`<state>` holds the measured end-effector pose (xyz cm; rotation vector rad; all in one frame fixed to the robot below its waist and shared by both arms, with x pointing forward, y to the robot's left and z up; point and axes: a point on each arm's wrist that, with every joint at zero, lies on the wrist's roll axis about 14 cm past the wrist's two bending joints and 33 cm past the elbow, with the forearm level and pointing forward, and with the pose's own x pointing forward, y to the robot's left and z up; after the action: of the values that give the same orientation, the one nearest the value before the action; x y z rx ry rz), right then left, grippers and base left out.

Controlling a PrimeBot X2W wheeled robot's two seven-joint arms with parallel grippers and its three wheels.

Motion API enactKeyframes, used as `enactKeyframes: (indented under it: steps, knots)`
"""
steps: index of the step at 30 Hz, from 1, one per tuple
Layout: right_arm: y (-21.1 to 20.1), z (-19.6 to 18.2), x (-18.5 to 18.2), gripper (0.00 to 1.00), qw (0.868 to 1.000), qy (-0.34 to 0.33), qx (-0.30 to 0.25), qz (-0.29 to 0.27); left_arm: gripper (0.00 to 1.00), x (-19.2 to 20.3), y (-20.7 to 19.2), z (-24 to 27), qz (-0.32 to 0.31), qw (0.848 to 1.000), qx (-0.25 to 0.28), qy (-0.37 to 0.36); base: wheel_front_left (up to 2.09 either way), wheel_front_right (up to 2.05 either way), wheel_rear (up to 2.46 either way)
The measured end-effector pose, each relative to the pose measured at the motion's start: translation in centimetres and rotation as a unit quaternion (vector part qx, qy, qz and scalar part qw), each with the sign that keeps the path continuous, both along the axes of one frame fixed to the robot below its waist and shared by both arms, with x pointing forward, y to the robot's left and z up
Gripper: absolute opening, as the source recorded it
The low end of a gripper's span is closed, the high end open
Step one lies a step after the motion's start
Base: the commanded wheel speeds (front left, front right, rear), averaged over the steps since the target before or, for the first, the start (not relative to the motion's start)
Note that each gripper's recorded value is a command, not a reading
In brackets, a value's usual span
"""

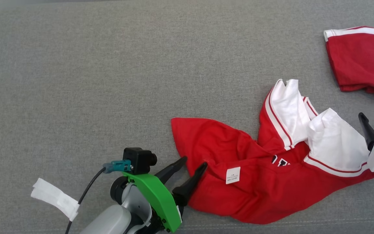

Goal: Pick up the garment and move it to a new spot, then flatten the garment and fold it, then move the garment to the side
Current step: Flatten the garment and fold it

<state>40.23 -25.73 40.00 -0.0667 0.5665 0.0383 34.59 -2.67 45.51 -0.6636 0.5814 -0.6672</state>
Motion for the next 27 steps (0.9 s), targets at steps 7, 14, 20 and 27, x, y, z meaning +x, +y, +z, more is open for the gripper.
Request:
enactKeyframes:
  steps: [7, 14, 20, 27]
  knots:
    - [2.5, -1.5, 1.6, 1.00, 0.999, 0.020, 0.017, 0.019, 1.00, 0.9, 0.6, 0.3, 0.010, 1.000, -0.004, -0.004, 0.00, 0.00, 0.00]
    - [4.4, -3.3, 1.6, 1.00, 0.998, 0.047, 0.026, 0.035, 1.00, 1.4, 2.0, -0.4, 0.027, 1.000, 0.006, 0.002, 0.00, 0.00, 0.00]
    - [4.0, -3.5, 1.8, 0.96, 0.998, 0.050, 0.019, 0.031, 1.00, 1.5, 2.2, -0.5, 0.028, 1.000, 0.010, 0.002, 0.00, 0.00, 0.00]
    - [4.2, -4.4, 1.4, 0.48, 0.997, 0.068, 0.020, 0.030, 1.00, 1.4, 2.0, -0.5, 0.023, 1.000, 0.008, 0.006, 0.00, 0.00, 0.00]
